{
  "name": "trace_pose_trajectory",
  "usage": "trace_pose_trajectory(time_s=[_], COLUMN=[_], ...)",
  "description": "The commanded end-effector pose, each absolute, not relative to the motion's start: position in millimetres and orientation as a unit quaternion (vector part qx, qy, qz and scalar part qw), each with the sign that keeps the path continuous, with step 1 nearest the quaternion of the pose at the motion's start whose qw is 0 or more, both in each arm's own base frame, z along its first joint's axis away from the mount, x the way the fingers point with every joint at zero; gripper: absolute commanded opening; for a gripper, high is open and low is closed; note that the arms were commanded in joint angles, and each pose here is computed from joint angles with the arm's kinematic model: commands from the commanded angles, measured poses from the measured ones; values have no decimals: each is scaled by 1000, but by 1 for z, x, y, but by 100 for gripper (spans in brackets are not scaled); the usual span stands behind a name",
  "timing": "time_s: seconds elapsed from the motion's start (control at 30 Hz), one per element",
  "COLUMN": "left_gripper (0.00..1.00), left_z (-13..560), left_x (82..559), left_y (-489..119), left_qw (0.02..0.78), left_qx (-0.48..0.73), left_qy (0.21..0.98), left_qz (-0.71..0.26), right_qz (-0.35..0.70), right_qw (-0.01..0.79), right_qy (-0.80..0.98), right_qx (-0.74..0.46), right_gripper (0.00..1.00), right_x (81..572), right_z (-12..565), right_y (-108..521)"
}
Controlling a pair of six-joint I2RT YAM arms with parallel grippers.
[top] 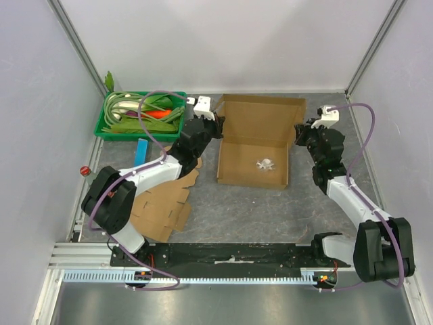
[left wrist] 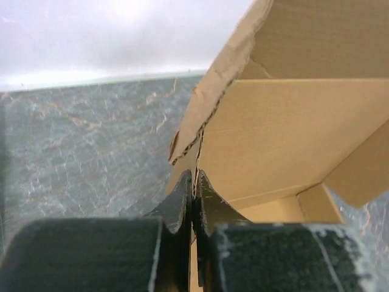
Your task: Fold the paper box
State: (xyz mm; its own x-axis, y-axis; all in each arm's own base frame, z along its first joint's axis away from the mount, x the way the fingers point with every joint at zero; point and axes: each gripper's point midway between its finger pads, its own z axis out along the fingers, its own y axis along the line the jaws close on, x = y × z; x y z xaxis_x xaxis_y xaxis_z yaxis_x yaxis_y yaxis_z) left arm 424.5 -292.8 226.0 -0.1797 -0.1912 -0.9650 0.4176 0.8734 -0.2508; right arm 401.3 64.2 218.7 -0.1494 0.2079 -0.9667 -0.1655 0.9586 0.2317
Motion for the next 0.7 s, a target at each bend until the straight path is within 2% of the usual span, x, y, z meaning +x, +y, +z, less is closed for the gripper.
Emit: trace_pose_trajectory(time_s=[0.0,0.17,0.2,0.37,0.53,0.67], left_gripper=[2,2,2,2,2,2], left_z=[270,250,248,233,225,227], left_x=[412,397,394,379,368,369], left_y=[-313,-316,-318,-328,-330,-326], left_qw=[702,695,696,689,687,689], left_qx=[50,63,67,70,70,63], left_qy=[645,649,646,642,645,649], left_qz=[-297,-303,-306,-329,-327,-316], right_qz=[165,140,141,145,145,155], right_qw=[730,776,771,766,749,760], right_qy=[663,616,621,627,646,629], right_qx=[33,14,3,11,28,51], right_gripper=[0,0,0,0,0,0], right_x=[394,369,361,345,348,354], right_z=[263,257,239,216,216,246], right_y=[84,84,88,89,92,96])
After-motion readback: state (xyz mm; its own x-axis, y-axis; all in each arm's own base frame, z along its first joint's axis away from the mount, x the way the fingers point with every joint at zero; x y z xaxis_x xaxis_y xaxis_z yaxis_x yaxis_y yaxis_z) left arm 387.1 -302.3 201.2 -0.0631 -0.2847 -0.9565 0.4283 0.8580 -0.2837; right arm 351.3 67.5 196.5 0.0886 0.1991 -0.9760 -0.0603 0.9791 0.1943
